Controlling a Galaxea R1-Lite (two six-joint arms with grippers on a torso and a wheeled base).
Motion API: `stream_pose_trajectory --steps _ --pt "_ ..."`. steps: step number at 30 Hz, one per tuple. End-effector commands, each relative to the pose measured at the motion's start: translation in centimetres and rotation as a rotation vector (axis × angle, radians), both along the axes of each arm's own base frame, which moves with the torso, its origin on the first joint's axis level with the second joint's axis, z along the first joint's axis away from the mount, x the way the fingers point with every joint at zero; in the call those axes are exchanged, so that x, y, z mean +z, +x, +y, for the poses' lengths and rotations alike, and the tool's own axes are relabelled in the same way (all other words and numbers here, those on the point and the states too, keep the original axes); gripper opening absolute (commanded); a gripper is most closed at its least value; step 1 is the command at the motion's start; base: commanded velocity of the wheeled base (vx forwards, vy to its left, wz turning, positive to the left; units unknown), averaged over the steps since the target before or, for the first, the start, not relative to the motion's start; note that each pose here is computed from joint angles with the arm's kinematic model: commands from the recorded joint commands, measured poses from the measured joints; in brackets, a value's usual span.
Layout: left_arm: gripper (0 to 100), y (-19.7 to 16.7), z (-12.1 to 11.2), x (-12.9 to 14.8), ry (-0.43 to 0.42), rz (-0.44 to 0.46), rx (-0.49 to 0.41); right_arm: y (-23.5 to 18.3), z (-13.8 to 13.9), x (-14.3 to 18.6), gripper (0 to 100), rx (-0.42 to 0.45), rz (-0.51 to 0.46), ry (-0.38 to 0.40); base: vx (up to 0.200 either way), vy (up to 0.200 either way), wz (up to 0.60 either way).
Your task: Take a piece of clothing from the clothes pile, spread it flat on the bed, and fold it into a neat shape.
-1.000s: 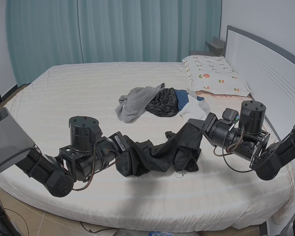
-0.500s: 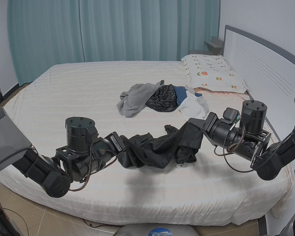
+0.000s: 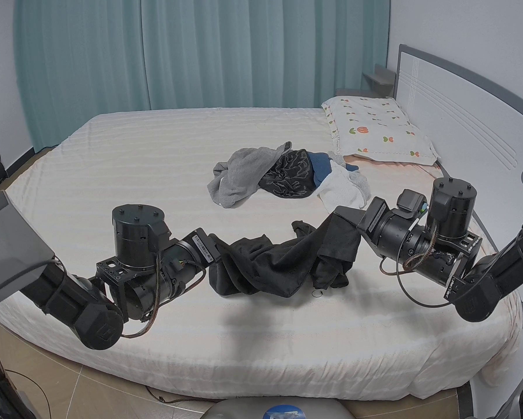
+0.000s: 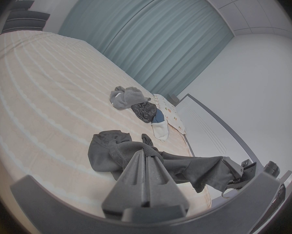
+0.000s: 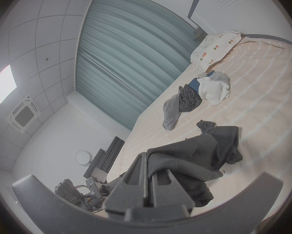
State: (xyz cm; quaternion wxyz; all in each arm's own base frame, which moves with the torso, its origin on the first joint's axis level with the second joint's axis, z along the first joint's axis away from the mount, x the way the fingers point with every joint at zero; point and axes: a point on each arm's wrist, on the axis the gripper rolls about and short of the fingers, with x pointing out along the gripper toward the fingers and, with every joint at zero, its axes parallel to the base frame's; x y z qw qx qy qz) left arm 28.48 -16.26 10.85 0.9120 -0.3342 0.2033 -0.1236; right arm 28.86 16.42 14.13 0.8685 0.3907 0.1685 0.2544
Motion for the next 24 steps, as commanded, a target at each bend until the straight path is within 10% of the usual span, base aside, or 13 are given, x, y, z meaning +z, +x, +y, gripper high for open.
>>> stream_pose_trajectory --steps 1,24 --pt "0 0.2 0.4 0.4 -0.006 -0.013 0.015 -0.1 0.0 -0.1 0 0.002 0.003 -0.002 0.0 0.2 0.0" --pt "0 -0.6 0.8 1.8 -0.026 -0.044 0.01 0.8 0.2 -1.2 0 -0.018 0.025 -0.019 0.0 0.2 0.0"
